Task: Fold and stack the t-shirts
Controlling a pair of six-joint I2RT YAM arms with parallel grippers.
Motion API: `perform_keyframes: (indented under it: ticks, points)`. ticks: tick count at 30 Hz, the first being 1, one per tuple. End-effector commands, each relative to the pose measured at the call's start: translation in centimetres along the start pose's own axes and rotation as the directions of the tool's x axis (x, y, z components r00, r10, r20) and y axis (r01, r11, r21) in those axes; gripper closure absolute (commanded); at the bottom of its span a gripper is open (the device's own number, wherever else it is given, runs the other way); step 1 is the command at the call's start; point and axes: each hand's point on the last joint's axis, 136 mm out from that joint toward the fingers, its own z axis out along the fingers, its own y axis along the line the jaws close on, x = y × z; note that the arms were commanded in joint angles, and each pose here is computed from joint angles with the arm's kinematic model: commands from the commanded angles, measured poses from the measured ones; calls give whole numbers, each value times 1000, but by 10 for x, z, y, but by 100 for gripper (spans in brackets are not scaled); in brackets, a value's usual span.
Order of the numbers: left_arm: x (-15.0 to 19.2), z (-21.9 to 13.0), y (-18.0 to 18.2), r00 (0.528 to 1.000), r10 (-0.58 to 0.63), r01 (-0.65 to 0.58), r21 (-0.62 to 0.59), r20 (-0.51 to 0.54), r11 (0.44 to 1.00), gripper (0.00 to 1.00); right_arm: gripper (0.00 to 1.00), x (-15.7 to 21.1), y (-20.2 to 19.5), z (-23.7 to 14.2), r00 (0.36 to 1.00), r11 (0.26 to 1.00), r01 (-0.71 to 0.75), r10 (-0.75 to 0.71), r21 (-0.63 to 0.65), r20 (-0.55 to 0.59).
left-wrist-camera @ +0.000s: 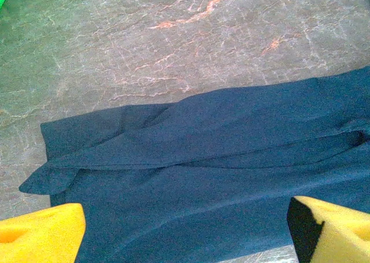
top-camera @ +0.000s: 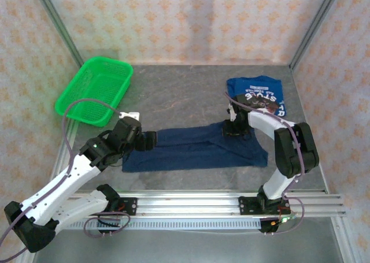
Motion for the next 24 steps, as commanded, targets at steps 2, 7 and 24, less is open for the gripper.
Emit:
perform_keyframes:
  ticks: [2, 7, 24]
  points:
    - [7, -2, 11, 1000, -3, 3, -45, -5, 999, 9, 78, 0, -1, -1, 1000, 1000, 0, 0, 7, 15]
    - [10, 1, 12, 1000, -3, 3, -47, -8, 999, 8, 92, 5, 1, 0, 1000, 1000, -2, 2, -6, -4]
    - [16, 15, 3, 999, -13, 13, -11, -29, 1000, 8, 57, -6, -3, -20, 994, 998, 41, -46, 45, 97]
